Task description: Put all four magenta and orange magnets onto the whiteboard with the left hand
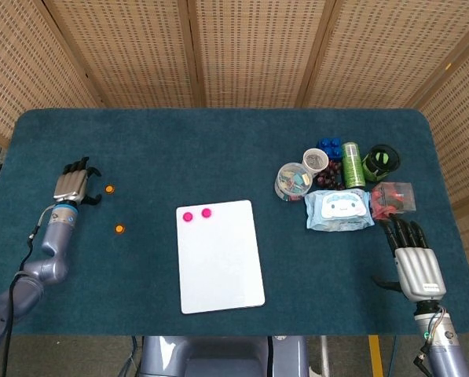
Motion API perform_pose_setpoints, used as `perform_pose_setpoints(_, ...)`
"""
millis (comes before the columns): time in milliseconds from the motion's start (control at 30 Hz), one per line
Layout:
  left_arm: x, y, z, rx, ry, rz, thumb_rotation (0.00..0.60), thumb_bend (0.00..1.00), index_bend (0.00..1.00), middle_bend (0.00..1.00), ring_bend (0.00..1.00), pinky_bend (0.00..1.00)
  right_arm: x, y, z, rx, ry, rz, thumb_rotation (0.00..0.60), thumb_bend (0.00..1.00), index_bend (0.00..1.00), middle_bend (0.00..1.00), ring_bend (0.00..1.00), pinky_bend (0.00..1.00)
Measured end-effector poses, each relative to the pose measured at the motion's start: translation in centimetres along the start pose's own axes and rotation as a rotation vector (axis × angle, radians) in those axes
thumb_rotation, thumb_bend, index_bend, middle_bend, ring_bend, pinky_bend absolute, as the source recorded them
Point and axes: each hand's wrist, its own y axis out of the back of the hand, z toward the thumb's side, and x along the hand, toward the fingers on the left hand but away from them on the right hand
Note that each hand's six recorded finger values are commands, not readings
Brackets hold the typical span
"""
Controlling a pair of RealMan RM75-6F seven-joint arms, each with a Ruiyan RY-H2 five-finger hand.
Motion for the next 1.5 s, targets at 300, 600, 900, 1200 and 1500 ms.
perform_pose_setpoints(300,0.3,-0.8,0.9,-0.017,-0.026,-0.017,0.600,0.35,0.30,0.00,0.00,0.00,0.0,0.0,0.0,-0.004,-0.002,0.003,0.600,0.14,0.00,0.00,0.00,0.00)
perform_pose_setpoints(600,0.4,-1.2,1.6,-0.023,-0.040,-0.017,0.600,0.37,0.31,0.00,0.00,0.00,0.0,0.0,0.0,-0.010,-0.003,0.002,0.600,0.14,0.00,0.00,0.00,0.00)
perform_pose_setpoints(900,0.5,-1.7,1.8,-0.029,-0.035,-0.023,0.600,0.38,0.43,0.00,0.00,0.00,0.0,0.1,0.0,-0.018,-0.004,0.002,0.600,0.14,0.00,0.00,0.00,0.00)
perform_pose_setpoints(1200,0.4,-1.7,1.6,-0.026,-0.031,-0.015,0.600,0.38,0.61,0.00,0.00,0.00,0.0,0.1,-0.1,-0.022,-0.004,-0.001,0.600,0.14,0.00,0.00,0.00,0.00)
perform_pose_setpoints(1500,0.4,-1.3,1.9,-0.030,-0.043,0.000,0.600,0.38,0.61,0.00,0.00,0.00,0.0,0.1,-0.1,-0.024,-0.006,0.001,0.600,0.14,0.00,0.00,0.00,0.00)
